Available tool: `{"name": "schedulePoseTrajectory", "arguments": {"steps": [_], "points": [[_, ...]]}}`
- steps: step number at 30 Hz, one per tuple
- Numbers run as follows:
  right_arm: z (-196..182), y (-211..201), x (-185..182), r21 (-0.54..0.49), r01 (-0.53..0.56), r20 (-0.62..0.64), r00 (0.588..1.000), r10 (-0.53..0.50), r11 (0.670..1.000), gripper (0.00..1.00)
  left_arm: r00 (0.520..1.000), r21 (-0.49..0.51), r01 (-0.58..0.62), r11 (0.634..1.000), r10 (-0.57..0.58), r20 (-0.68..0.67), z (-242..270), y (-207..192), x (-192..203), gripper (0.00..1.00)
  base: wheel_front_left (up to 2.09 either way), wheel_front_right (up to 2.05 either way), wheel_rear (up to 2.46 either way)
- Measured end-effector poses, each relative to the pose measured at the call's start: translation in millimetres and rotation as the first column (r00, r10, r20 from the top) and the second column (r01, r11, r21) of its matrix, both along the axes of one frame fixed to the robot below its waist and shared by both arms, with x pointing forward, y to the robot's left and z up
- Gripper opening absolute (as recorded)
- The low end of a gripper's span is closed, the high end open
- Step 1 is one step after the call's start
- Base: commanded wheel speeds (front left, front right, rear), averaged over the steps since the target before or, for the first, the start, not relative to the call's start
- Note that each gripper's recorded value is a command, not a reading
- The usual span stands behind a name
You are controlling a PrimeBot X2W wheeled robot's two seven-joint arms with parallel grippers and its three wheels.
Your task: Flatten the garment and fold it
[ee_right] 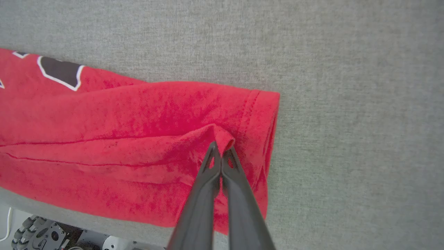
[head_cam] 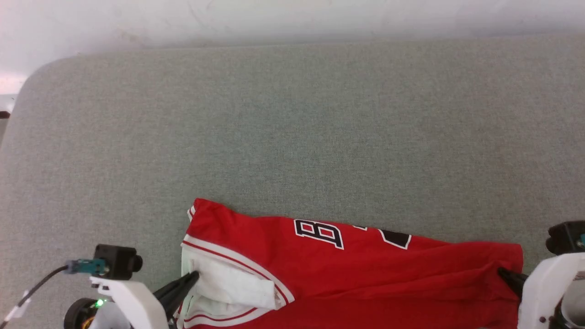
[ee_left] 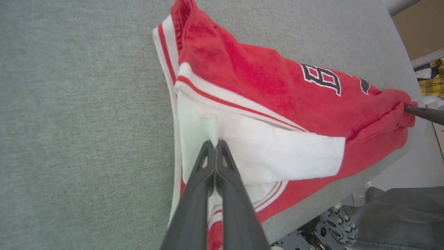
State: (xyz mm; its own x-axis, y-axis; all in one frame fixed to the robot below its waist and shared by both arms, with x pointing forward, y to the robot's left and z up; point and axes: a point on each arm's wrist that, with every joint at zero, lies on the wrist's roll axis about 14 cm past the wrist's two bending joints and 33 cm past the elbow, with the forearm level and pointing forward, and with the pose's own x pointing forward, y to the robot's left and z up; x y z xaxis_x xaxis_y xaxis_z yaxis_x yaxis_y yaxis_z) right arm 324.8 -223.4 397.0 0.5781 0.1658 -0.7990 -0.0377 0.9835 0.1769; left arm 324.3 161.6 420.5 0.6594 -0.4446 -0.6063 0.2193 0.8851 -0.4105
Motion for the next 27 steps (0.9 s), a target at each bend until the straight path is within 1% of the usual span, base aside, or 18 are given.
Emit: {"name": "schedulePoseTrajectory", "arguments": {"steps": [7, 8, 9, 10, 11, 13, 14, 15, 18, 21, 22, 23, 24, 27], "points": [[-16, 5, 8, 0.007, -0.003, -0.02, 1.0, 0.003, 1.0, 0.0, 0.996, 0.027, 0.003, 1.0, -0.001, -0.086, -34, -2, 1, 0.0, 0.0, 0.0, 0.0], [-17, 4, 8, 0.007, 0.001, -0.019, 1.0, -0.001, 1.0, 0.11, 0.996, 0.027, 0.0, 1.0, 0.002, -0.088, -36, -2, 3, 0.04, 0.0, 0.0, 0.0], [-17, 3, 9, 0.007, 0.006, -0.017, 1.0, -0.005, 1.0, 0.39, 0.997, 0.029, -0.005, 1.0, 0.007, -0.082, -36, -2, 5, 0.24, 0.0, 0.0, 0.0], [-17, 3, 9, 0.005, 0.008, -0.011, 1.0, -0.008, 1.0, 0.94, 0.997, 0.031, -0.009, 0.999, 0.011, -0.073, -36, -2, 6, 0.38, 0.0, 0.0, 0.0], [-16, 2, 10, 0.005, 0.01, -0.001, 1.0, -0.01, 1.0, 1.0, 0.998, 0.03, -0.019, 0.999, 0.021, -0.063, -35, -1, 8, 0.49, 0.0, 0.0, 0.0], [-13, 1, 11, 0.007, 0.018, 0.016, 1.0, -0.018, 1.0, 1.0, 0.998, 0.014, -0.039, 0.999, 0.04, -0.041, -31, -2, 11, 0.86, 0.0, 0.0, 0.0], [-11, 0, 11, 0.009, 0.021, 0.025, 0.999, -0.022, 1.0, 1.0, 0.998, 0.007, -0.054, 0.999, 0.054, -0.023, -28, -2, 14, 0.98, 0.0, 0.0, 0.0], [-7, 0, 12, 0.011, 0.026, 0.038, 0.999, -0.026, 1.0, 1.0, 0.997, 0.002, -0.072, 0.997, 0.072, 0.0, -24, -1, 17, 1.0, 0.0, 0.0, 0.0], [6, -3, 12, 0.026, 0.044, 0.091, 0.995, -0.046, 0.999, 1.0, 0.983, -0.008, -0.155, 0.988, 0.155, 0.103, -4, 12, 29, 1.0, 0.0, 0.0, 0.0], [21, -7, 11, 0.04, 0.07, 0.148, 0.986, -0.075, 0.997, 1.0, 0.937, -0.03, -0.255, 0.966, 0.255, 0.239, 22, 28, 39, 1.0, 0.0, 0.0, 0.0], [30, -9, 9, 0.047, 0.092, 0.185, 0.978, -0.099, 0.995, 1.0, 0.878, -0.058, -0.332, 0.942, 0.331, 0.345, 45, 41, 45, 1.0, 0.0, 0.0, 0.0], [33, -10, 7, 0.048, 0.097, 0.196, 0.975, -0.105, 0.994, 1.0, 0.838, -0.068, -0.373, 0.925, 0.367, 0.405, 57, 49, 48, 1.0, 0.0, 0.0, 0.0], [35, -11, 6, 0.048, 0.104, 0.207, 0.972, -0.112, 0.993, 1.0, 0.791, -0.078, -0.408, 0.91, 0.395, 0.466, 70, 57, 50, 1.0, 0.0, 0.0, 0.0], [40, -14, 2, 0.049, 0.128, 0.234, 0.963, -0.136, 0.991, 1.0, 0.672, -0.093, -0.471, 0.877, 0.425, 0.607, 99, 72, 49, 1.0, 0.0, 0.0, 0.0]]}}
